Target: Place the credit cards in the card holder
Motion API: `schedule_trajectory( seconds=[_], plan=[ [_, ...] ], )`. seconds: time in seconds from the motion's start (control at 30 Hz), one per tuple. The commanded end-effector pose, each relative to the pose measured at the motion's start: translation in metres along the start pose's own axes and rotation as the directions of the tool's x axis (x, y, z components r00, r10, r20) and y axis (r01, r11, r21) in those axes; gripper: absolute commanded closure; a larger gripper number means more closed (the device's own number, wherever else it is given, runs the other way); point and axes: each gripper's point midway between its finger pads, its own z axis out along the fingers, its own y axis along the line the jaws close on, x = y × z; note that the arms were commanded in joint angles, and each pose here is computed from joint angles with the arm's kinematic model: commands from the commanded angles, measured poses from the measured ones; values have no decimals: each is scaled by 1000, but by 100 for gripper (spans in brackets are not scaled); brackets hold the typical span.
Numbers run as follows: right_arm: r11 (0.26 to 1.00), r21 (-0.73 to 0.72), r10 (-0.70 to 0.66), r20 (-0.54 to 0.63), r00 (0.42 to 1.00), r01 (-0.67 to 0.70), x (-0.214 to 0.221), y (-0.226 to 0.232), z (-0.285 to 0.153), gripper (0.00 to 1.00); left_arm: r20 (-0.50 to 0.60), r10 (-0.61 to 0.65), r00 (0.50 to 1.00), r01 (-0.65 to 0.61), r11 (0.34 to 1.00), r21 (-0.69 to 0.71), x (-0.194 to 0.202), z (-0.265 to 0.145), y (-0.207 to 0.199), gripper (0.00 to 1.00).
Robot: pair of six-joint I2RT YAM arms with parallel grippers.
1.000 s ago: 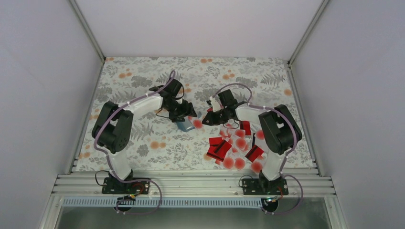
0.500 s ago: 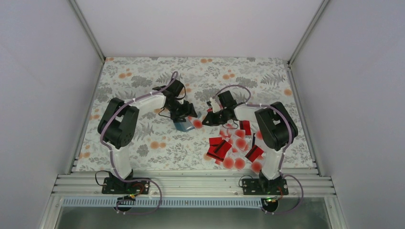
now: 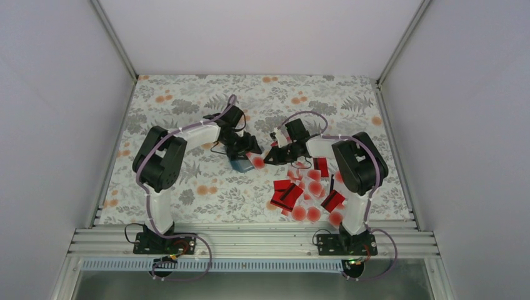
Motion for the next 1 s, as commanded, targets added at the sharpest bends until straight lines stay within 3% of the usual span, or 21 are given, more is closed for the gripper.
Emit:
schedule_trajectory(
  seconds=[0.0,0.47,0.97],
  plan=[
    [1000,13,7,-32,999,-7,9,-11,8,96,14,14,1000,-15,998,55,-7,2,-15,32],
    [999,-21,36,-41,999,-37,15,-9,10,96,41,68,997,-74,986,153,-8,1,-35,47],
    [997,-29,66,-31,997,-66,11,-13,9,96,-19,29,999,-29,999,28,-1,20,-15,71]
  ],
)
